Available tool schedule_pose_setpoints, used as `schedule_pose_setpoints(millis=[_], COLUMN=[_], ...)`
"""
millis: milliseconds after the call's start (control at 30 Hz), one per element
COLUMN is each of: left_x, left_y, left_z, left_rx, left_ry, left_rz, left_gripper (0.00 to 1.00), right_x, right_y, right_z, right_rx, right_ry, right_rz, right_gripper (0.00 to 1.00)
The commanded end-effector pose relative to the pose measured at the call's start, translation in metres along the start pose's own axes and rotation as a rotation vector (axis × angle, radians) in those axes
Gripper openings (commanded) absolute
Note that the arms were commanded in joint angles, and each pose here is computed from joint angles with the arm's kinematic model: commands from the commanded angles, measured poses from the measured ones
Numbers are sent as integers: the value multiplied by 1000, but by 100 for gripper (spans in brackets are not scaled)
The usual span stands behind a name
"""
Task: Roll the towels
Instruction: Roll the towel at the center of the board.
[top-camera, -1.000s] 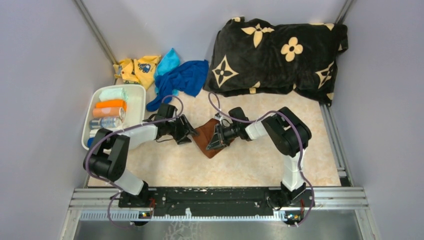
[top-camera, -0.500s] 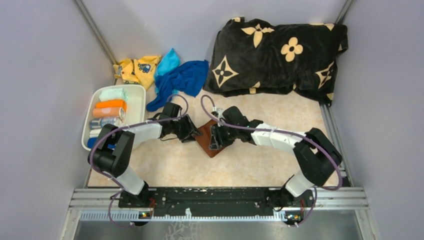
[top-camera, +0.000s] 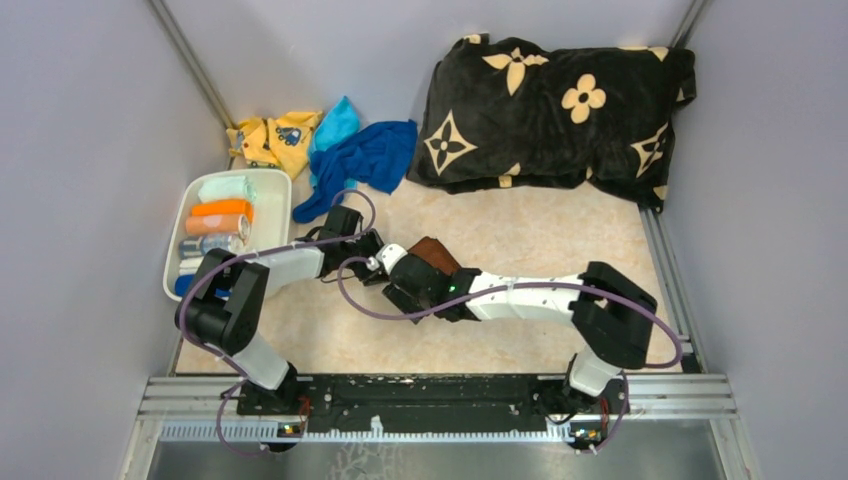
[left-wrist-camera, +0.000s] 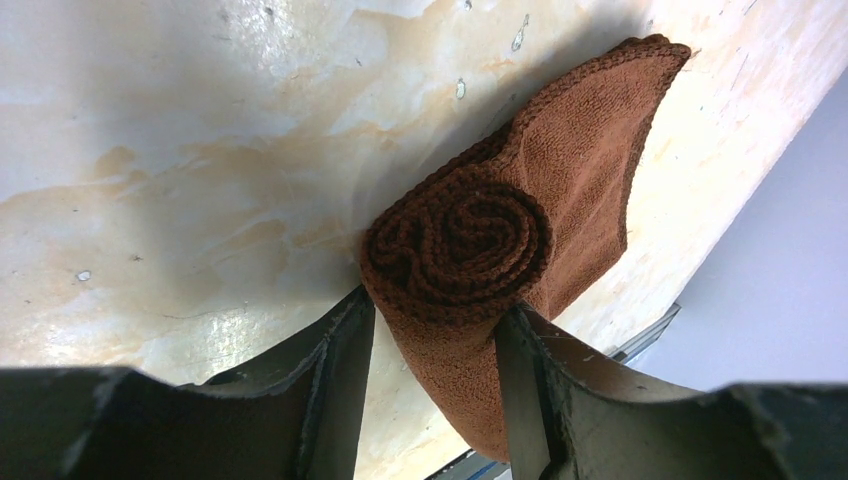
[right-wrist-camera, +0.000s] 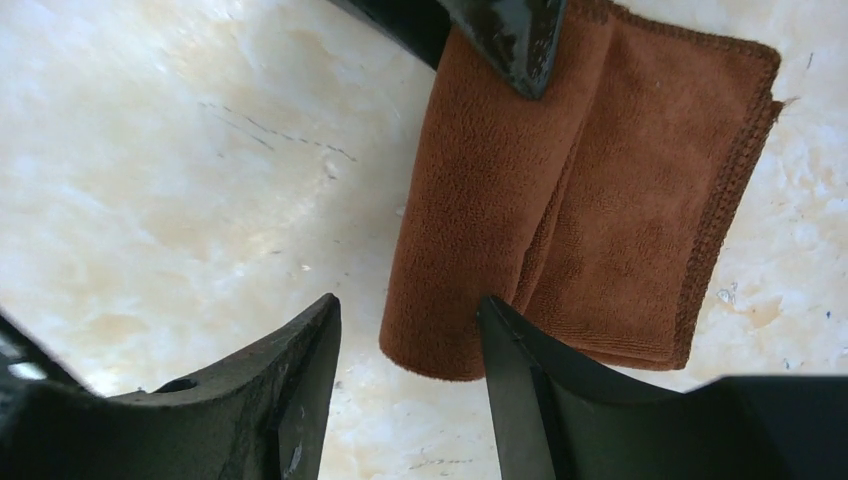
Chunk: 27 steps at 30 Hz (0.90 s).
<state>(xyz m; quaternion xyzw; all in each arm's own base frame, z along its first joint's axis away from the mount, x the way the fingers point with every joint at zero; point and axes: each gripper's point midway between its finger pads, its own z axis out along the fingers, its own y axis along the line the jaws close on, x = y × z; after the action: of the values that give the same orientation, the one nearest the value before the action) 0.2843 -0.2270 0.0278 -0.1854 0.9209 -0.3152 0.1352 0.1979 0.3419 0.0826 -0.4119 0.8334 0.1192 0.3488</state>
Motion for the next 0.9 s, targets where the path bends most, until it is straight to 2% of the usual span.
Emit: schedule_pose_setpoints(millis=[0, 200, 300, 400, 500, 567, 667, 733, 867], left_x=[20, 20, 20, 18, 16, 12, 7, 5, 3], left_y=[49, 50, 50, 49, 44, 39, 31, 25, 21], left_z=[3, 5, 6, 7, 4, -1, -13, -23, -42], left_rx=[-178, -177, -177, -177, -163, -147, -125, -105, -88], left_ry=[31, 37, 38, 38, 34, 18, -16, -42, -83], left_rz=[-30, -32, -28, -25, -28, -21, -6, 2, 9], left_gripper=[53, 54, 55, 57, 59, 61, 67, 71, 75], right_x=[-9, 37, 56, 71, 79, 76, 63, 52, 34], right_y=[-7, -16, -19, -19, -14, -5, 13, 26, 34], right_z=[14, 40, 43, 43, 41, 37, 30, 23, 14], right_rx=[97, 165, 170, 163, 122, 48, -156, -322, -550], right_ry=[-41, 90, 142, 184, 213, 214, 179, 146, 93], right_rz=[-92, -147, -169, -177, -165, -127, 8, 114, 316], right_gripper=[53, 53, 50, 40, 22, 13, 5, 3, 2])
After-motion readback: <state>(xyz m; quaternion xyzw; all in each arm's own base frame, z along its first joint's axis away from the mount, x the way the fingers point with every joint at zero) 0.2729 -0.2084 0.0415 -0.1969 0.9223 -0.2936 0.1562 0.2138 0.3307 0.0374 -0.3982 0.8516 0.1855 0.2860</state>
